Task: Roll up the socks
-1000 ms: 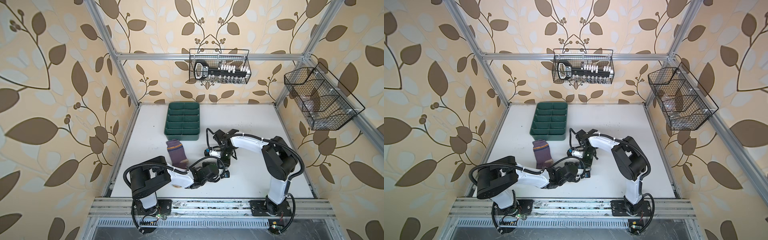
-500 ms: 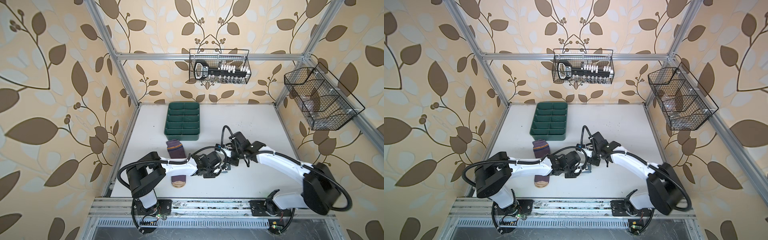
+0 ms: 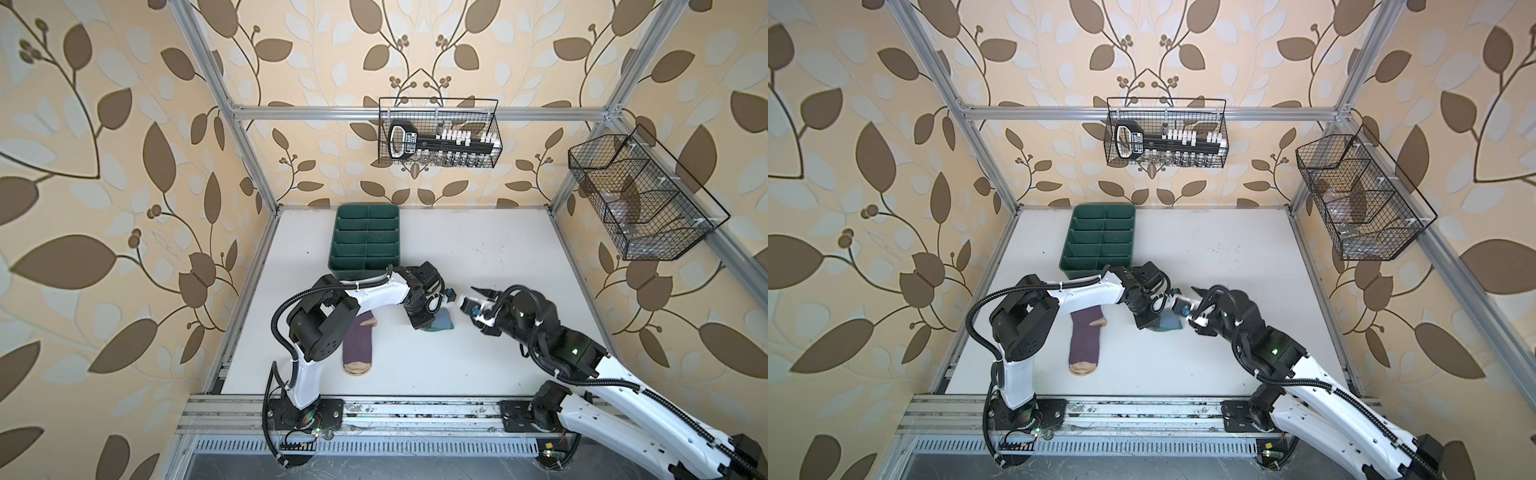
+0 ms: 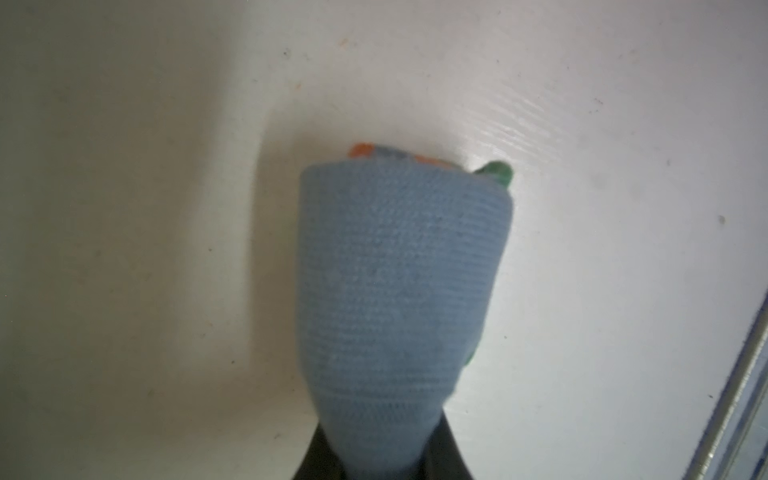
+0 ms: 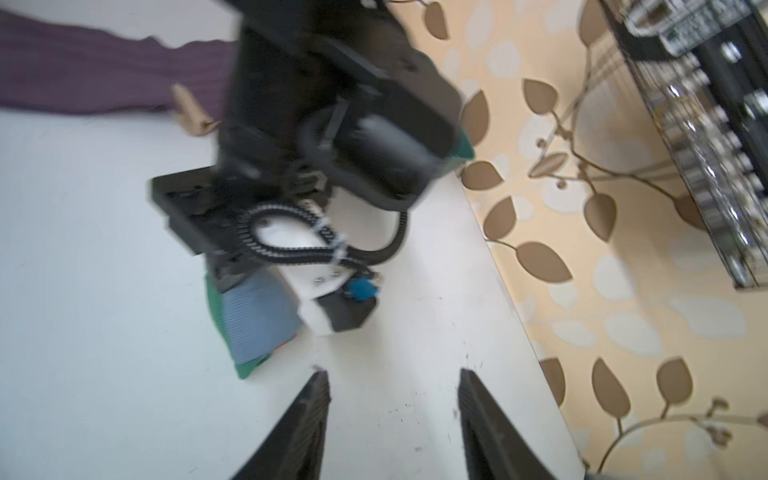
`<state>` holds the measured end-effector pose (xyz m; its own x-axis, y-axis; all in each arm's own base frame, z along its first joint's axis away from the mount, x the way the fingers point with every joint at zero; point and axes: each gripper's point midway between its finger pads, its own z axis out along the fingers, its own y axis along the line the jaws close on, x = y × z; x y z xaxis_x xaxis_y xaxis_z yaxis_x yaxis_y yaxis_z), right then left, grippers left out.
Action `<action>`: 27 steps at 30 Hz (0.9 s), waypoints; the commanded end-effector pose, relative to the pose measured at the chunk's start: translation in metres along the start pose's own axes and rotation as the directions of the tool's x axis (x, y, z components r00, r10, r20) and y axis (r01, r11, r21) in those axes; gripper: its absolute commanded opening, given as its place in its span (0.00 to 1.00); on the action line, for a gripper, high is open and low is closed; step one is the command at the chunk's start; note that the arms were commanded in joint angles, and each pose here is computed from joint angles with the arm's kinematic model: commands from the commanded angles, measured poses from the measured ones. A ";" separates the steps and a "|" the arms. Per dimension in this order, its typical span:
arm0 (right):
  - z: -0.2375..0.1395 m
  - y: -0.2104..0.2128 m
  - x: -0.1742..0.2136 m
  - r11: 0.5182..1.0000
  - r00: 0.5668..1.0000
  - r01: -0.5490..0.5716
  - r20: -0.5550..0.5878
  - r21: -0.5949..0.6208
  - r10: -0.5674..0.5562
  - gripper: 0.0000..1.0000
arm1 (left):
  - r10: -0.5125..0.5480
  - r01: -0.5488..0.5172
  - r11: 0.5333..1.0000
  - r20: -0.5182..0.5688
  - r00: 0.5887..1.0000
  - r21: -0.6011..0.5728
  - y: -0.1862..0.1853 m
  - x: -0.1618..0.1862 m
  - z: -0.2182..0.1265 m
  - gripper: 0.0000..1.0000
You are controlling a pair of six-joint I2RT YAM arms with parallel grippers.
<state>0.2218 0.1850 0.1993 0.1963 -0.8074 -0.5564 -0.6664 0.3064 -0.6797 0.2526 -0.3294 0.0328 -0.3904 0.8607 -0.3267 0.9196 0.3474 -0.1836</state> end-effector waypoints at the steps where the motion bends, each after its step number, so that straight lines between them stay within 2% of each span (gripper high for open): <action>1: 0.016 0.050 0.022 0.960 0.958 0.260 -0.096 -0.108 -0.270 0.55 | -0.094 0.108 0.991 -0.174 0.980 0.074 -0.007 0.042 0.019 0.11; 6: 0.059 0.076 0.014 0.944 0.942 0.296 -0.123 -0.142 -0.314 0.55 | -0.123 0.143 0.985 -0.188 0.974 0.099 -0.002 0.041 0.022 0.11; 11: 0.095 0.082 0.013 0.934 0.927 0.331 -0.141 -0.134 -0.349 0.56 | -0.142 0.166 0.979 -0.188 0.972 0.117 0.001 0.040 0.021 0.11; 20: 0.136 0.095 0.043 0.934 0.928 0.279 -0.188 -0.225 -0.323 0.53 | -0.148 0.178 0.974 -0.195 0.969 0.142 -0.002 0.039 0.024 0.10; 23: 0.145 0.106 0.050 0.921 0.920 0.266 -0.209 -0.286 -0.330 0.45 | -0.149 0.178 0.973 -0.194 0.970 0.146 -0.002 0.039 0.024 0.10; 27: 0.145 0.125 0.059 0.897 0.914 0.238 -0.227 -0.374 -0.337 0.19 | -0.150 0.177 0.974 -0.181 0.972 0.141 -0.002 0.037 0.021 0.11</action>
<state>0.2690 0.2413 0.0317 0.2093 -0.9653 -0.1563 -0.7590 -0.0596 -0.6484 0.2571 -0.3274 0.0313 -0.5029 0.8228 -0.2646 0.8455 0.4048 -0.3483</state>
